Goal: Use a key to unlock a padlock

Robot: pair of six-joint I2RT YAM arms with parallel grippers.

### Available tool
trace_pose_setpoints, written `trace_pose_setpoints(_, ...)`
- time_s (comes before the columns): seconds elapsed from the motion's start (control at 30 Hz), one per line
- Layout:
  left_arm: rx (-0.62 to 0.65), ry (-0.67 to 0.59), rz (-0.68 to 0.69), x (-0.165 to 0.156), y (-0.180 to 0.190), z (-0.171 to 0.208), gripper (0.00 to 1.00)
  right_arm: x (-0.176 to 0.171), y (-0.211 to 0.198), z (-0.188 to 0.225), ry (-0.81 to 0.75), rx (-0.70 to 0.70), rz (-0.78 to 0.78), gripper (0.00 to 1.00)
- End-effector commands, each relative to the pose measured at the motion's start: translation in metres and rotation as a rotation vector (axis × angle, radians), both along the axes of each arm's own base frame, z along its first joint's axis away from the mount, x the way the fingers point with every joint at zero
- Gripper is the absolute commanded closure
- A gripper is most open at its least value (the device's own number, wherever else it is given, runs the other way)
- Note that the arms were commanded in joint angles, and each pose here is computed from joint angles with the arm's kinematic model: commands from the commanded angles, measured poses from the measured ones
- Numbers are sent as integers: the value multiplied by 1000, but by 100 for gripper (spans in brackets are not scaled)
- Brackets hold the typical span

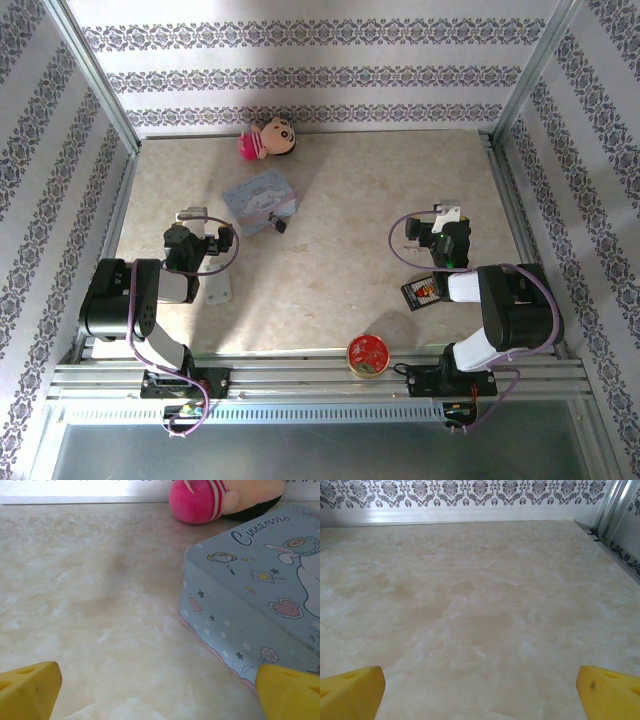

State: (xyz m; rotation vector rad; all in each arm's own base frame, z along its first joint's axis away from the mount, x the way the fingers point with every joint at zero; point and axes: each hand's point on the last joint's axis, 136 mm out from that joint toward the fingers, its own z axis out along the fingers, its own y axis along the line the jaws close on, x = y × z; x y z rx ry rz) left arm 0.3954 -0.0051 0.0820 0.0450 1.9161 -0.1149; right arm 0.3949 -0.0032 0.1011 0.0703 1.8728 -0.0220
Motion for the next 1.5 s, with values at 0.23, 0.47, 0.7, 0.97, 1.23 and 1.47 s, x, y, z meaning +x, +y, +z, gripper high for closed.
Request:
trace_pose_setpoints(0.23, 3, -14, -6, 4, -3, 7, 1, 3, 1, 7, -26, -15, 1, 2)
trace_pose_setpoints(0.47, 5, -15, -6, 4, -3, 7, 1, 3, 1, 7, -27, -12, 1, 2)
trace_pose_setpoints(0.7, 3, -14, -5, 4, -3, 7, 1, 3, 1, 7, -25, -7, 7, 2)
trace_pose_setpoints(0.97, 1, -13, 3, 4, -1, 7, 1, 5, -2, 9, -17, -1, -3, 2)
trace_pose_setpoints(1.23, 0, -33, 69, -1, 9, 29, 1, 7, -22, 22, 58, -3, -129, 2)
trace_pose_setpoints(1.47, -37, -77, 175, -13, 24, 70, 1, -6, -35, 38, 60, 17, -221, 2)
